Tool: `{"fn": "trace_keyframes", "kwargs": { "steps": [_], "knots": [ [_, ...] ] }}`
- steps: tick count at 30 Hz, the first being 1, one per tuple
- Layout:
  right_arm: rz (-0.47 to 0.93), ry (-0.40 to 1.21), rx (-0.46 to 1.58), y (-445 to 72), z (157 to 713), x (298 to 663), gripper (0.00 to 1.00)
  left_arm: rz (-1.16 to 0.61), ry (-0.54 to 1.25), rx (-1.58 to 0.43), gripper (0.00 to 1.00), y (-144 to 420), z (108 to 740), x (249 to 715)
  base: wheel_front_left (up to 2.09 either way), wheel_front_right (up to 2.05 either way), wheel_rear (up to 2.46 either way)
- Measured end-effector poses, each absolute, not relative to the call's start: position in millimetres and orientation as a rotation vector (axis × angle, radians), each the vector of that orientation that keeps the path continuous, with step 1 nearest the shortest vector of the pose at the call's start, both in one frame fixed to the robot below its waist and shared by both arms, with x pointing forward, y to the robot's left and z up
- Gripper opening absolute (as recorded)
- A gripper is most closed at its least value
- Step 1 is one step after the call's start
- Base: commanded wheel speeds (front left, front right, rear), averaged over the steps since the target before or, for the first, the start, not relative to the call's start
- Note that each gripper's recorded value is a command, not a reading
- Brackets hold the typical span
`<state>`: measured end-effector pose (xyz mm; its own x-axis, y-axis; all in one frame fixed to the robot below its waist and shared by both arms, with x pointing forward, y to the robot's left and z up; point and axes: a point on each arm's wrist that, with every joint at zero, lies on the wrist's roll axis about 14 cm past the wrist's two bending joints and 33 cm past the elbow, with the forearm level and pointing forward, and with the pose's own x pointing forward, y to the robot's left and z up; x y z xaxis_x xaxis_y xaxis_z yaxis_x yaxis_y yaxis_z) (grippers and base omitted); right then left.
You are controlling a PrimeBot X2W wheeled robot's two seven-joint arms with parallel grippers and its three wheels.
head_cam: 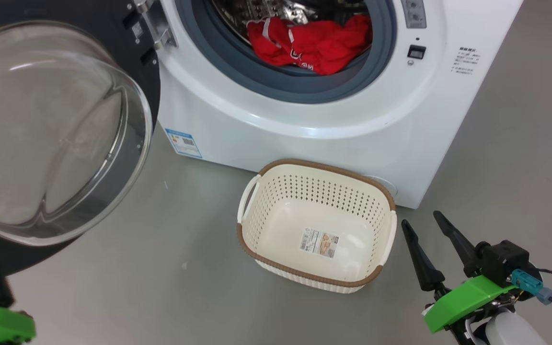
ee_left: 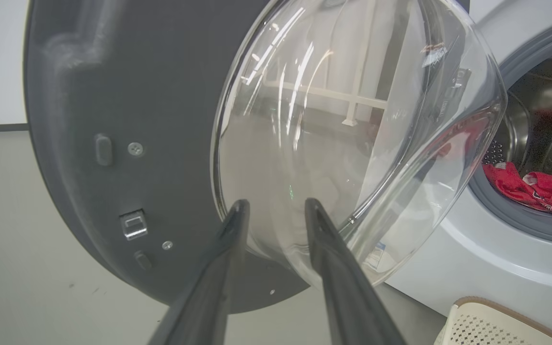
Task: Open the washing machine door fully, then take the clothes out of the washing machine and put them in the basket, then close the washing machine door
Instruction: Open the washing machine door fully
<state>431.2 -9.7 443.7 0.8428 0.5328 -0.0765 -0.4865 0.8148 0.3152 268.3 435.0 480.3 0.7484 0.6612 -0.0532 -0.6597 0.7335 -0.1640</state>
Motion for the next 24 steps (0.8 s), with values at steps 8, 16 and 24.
{"fn": "trace_keyframes", "kwargs": {
  "steps": [8, 16, 24],
  "knots": [
    [0.51, 0.147, 0.298, -22.4, 452.2, 421.4, 1.0, 0.658, -0.032, -0.204, 1.0, 399.8, 477.0, 264.4, 0.0, 0.0, 0.0],
    [0.437, 0.138, 0.3, -48.8, 453.5, 413.6, 1.0, 0.531, -0.044, -0.202, 1.0, 363.6, 481.0, 282.6, 0.0, 0.0, 0.0],
    [0.345, 0.111, 0.305, -81.4, 458.5, 409.2, 1.0, 0.332, -0.028, -0.198, 1.0, 314.0, 481.7, 314.3, 0.0, 0.0, 0.0]
  ]
}}
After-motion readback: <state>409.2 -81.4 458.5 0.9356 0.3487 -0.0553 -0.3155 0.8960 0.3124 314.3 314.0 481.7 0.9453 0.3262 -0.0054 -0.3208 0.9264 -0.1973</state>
